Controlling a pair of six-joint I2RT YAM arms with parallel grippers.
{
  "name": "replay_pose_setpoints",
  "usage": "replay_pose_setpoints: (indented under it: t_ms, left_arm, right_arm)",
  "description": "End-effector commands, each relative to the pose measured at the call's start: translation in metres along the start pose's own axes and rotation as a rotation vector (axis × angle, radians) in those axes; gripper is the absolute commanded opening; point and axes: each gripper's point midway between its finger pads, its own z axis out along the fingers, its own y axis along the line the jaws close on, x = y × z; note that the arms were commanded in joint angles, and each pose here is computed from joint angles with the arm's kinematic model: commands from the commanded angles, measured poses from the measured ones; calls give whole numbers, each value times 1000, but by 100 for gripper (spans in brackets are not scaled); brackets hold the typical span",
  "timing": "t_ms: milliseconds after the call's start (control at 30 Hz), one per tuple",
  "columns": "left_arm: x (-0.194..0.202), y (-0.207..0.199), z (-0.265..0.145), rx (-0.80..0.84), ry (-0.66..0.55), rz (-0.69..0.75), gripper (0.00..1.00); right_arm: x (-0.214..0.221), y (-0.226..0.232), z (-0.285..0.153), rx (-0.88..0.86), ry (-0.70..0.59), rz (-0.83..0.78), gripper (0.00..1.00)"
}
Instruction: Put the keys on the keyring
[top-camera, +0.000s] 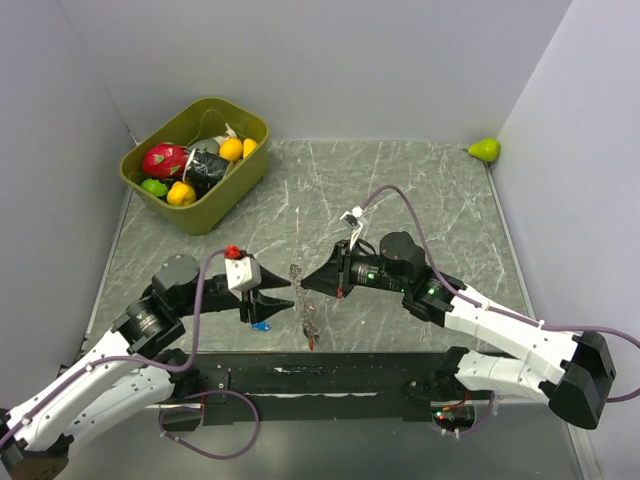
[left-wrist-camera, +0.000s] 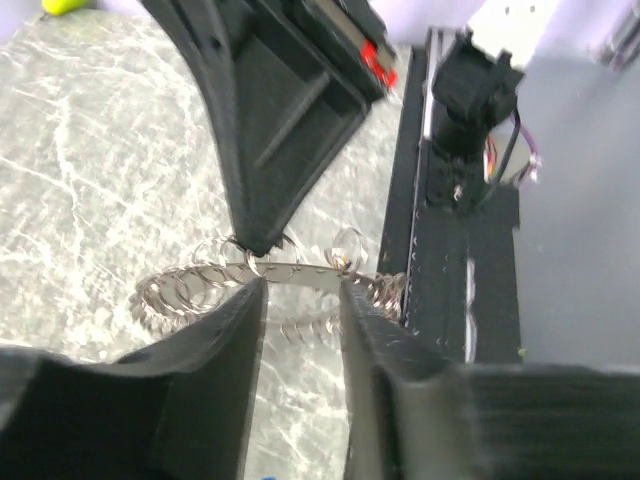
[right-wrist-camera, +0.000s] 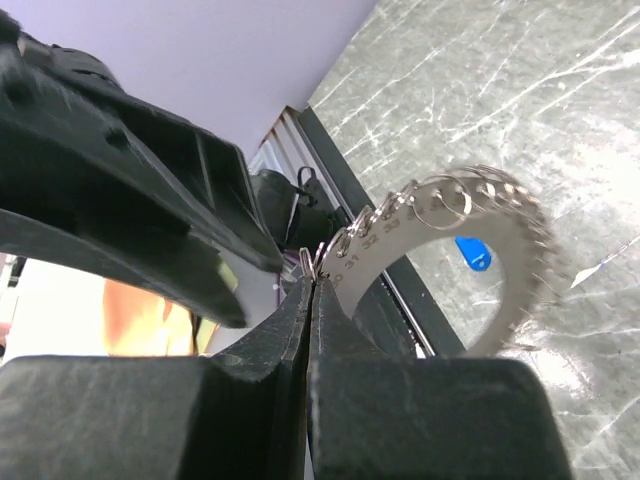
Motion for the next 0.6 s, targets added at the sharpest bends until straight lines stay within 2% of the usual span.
replay_pose_setpoints:
  t_ms: [0, 67, 167, 200, 300, 567]
  left_arm:
    - [-44, 13, -10, -128, -154, -91, 55]
    - [-48, 22, -11, -192, -174, -201, 64]
    - [-49, 29, -5, -222, -153, -301, 70]
    - [-43, 31, 2, -218, -115, -337, 71]
    - [-49, 26, 14, -160, -97, -404, 71]
    - [-94, 17, 17, -24, -228, -493, 71]
  right_arm:
    - [-31, 33, -10, -113, -131, -68, 0]
    - [-33, 34, -12, -116, -142, -75, 0]
    - [-34, 36, -15, -119, -153, -87, 0]
    - [-35, 35, -16, -112, -164, -95, 0]
    - [-38, 32, -20, -98, -195, -98, 0]
    - [-52, 20, -40, -41, -336, -78, 0]
